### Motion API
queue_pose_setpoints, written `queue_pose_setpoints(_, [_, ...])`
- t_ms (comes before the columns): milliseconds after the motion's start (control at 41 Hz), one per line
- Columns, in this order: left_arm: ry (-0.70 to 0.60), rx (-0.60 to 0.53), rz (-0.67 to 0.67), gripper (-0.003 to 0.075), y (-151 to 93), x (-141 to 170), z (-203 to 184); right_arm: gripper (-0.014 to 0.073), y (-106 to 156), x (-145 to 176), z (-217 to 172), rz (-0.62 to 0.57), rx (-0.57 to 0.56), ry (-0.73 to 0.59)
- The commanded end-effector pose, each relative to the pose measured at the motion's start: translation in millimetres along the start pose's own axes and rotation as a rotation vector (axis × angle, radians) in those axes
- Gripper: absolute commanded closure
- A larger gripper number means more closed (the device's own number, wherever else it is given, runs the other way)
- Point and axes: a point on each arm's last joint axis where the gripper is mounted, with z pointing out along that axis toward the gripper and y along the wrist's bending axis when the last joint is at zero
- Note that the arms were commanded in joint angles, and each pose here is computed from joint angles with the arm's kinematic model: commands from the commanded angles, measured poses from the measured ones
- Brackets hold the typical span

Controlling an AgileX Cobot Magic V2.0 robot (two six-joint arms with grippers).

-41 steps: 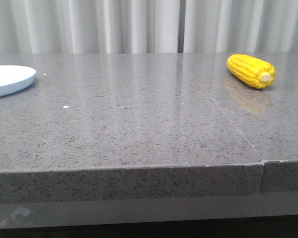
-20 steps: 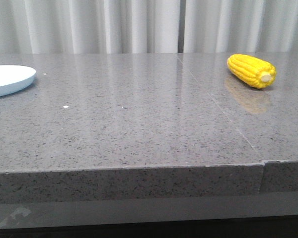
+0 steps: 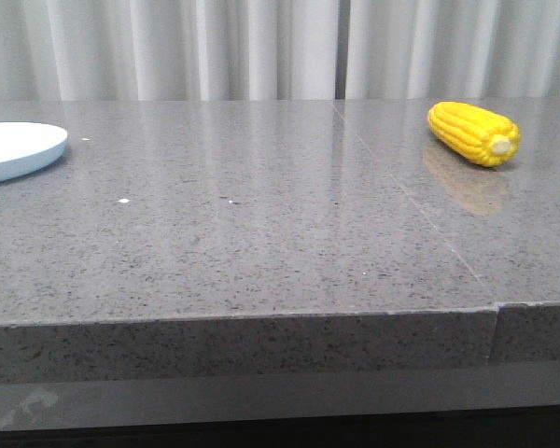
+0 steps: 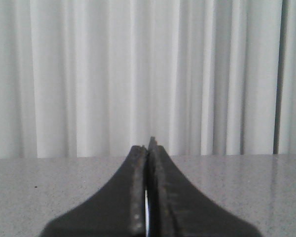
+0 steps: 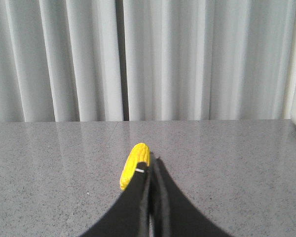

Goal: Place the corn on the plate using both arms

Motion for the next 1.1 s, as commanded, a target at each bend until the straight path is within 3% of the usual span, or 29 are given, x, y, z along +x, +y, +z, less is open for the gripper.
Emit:
queue_pose_setpoints(0, [-0.036,0.001,-0.006,0.0740,-1,-41,3,0.0663,2,-33,7,-0.022,0.009,-0.028])
queue_pose_setpoints(171, [0.122,-0.005,0.016,0.0740,-1,-73,20,0.0663,4,-60,29,-0.021,0.018,0.086])
queue_pose_setpoints(317, [0.174,-0.005,0.016,0.0740,-1,-87,38,0.0663,4,-69,49,-0.039,0.031,0.171])
queue_pose_setpoints(830, [0.315,-0.005,0.010,0.0739,-1,-52,57,0.0648,1,-44,88,-0.053,0.049,0.366])
queue_pose_setpoints(879, [0.330,-0.005,0.010,0.0732,-1,-51,57,0.0601,0,-43,90,-0.064,0.053,0.381])
queue_pose_setpoints(952, [0.358,-0.007,0.015,0.0668,0,-48,58,0.0464,0,-40,92,-0.082,0.052,0.401])
queue_pose_setpoints(1001, [0.373,-0.007,0.015,0.0602,0,-46,59,0.0312,0,-38,94,-0.098,0.050,0.416])
queue_pose_setpoints(1074, [0.392,-0.007,0.015,0.0419,0,-44,62,0.0137,0,-37,95,-0.102,0.050,0.428])
